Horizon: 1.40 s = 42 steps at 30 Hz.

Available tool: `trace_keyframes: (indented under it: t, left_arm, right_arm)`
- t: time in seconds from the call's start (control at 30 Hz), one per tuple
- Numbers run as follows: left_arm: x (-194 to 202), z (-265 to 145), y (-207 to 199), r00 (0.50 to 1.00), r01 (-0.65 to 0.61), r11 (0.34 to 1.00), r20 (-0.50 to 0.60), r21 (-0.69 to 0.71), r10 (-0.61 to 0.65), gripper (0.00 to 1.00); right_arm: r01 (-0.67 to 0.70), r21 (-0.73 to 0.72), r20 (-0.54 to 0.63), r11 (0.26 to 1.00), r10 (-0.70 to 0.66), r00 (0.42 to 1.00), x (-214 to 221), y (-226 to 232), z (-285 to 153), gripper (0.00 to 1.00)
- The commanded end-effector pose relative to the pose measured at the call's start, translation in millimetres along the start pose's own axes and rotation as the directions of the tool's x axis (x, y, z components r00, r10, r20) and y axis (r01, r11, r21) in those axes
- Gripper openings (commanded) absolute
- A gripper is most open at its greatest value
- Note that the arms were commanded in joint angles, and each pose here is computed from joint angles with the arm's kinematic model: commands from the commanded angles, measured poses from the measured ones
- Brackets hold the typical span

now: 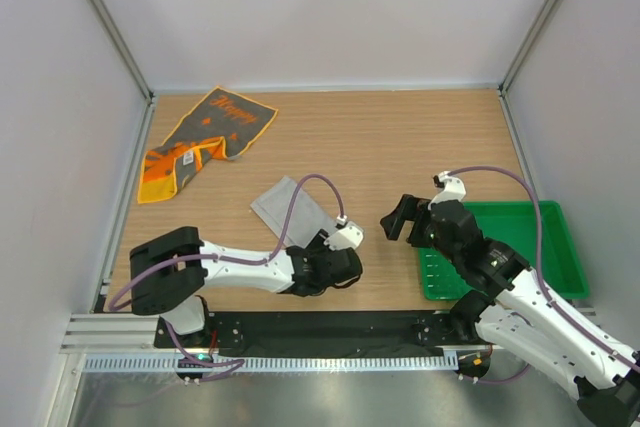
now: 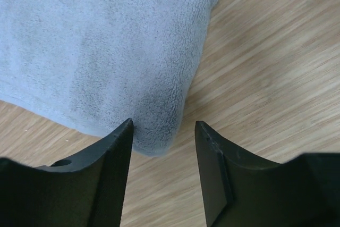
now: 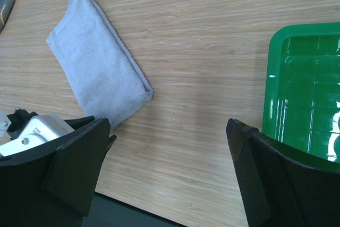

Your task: Roll the towels

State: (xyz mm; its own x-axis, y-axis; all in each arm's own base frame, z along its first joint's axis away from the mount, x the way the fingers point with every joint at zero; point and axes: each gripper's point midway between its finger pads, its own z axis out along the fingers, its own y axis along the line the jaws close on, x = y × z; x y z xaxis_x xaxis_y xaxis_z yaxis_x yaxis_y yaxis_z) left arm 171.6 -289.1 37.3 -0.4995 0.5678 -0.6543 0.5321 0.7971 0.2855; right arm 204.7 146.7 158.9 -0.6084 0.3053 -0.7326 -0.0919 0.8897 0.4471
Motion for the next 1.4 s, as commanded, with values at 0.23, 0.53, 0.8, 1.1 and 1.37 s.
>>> trace_keyframes:
  t: [0.23,0.53,0.8,1.1,1.37]
  left_arm:
    - [24,17,-11,0.999,0.038,0.999,-0.006,0.036,-0.038,0.17]
    - [31,15,-10,0.997,0.074,0.996,-0.009,0.055,-0.074,0.0]
    - [27,3,-4,0.991,0.13,0.988,0.023,0.078,-0.133,0.0]
    - [31,-3,-2,0.984,0.172,0.98,0.024,0.1,-0.175,0.0]
    - [28,-14,6,0.973,0.217,0.969,0.054,0.119,-0.224,0.0]
  right_arm:
    - [-0.021,-0.014,0.003,1.0,0.021,1.0,0,4,2,1.0]
    - [-0.026,-0.046,-0.051,0.999,0.024,0.998,17,8,13,1.0]
    - [-0.025,-0.056,-0.18,0.998,0.014,0.984,36,23,38,1.0]
    - [-0.087,-0.143,-0.344,0.986,0.033,0.938,68,52,72,1.0]
    - [-0.132,-0.188,-0.401,0.973,0.047,0.915,80,72,102,0.99]
